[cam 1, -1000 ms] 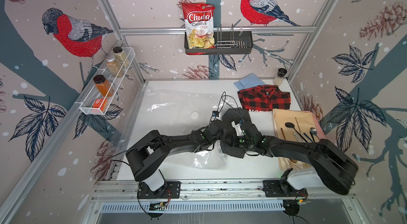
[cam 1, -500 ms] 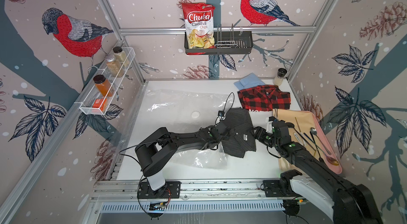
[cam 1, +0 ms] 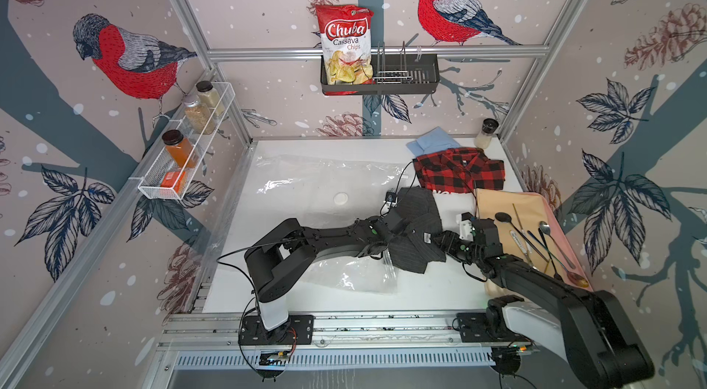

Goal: Place the folded shirt into the vacuum bag
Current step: Place the shirt in the vacuum bag.

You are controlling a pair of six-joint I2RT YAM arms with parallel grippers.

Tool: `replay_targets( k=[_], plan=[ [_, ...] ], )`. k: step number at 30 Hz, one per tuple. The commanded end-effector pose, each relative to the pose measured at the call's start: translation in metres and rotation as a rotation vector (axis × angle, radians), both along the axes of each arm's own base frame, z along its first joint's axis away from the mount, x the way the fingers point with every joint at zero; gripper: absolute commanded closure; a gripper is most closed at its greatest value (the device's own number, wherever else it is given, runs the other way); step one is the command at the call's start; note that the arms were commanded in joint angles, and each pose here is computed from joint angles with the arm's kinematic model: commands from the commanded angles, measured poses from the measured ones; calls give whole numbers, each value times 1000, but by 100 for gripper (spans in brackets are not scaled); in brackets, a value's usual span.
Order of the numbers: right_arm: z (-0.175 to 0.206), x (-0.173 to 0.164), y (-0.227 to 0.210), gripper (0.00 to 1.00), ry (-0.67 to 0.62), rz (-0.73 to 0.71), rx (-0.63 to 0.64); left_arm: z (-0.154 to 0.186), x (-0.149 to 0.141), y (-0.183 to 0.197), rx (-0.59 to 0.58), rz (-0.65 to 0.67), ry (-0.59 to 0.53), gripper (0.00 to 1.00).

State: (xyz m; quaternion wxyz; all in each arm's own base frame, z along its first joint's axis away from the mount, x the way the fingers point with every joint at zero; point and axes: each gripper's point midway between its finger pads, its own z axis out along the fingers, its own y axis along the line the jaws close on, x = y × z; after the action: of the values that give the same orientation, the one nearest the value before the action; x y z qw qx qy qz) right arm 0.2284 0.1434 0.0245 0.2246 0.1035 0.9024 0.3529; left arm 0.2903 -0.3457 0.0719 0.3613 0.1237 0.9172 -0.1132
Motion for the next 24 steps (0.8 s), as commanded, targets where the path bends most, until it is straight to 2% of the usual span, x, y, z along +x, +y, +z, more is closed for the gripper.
replay_targets(
  k=[1,3,5,9,14,21,24],
  plan=[
    [-12,-19,13,70,102,27,25,4,2,-2,-1,0,-16,100],
    [1,-16,25,85,70,53,65,5,3,-3,-1,0,-16,100],
    [15,-12,35,92,32,70,94,5,2,-2,1,1,-15,100],
    [41,-5,53,93,-27,101,134,6,1,-2,-1,-1,-15,100],
    [54,-7,83,93,-31,163,191,13,0,-2,-19,-4,-19,100],
    [27,-22,115,93,44,220,180,20,-1,-3,-46,-7,-24,100],
    [15,-27,123,86,73,235,172,22,-2,-5,-60,-12,-22,100]
  ],
)
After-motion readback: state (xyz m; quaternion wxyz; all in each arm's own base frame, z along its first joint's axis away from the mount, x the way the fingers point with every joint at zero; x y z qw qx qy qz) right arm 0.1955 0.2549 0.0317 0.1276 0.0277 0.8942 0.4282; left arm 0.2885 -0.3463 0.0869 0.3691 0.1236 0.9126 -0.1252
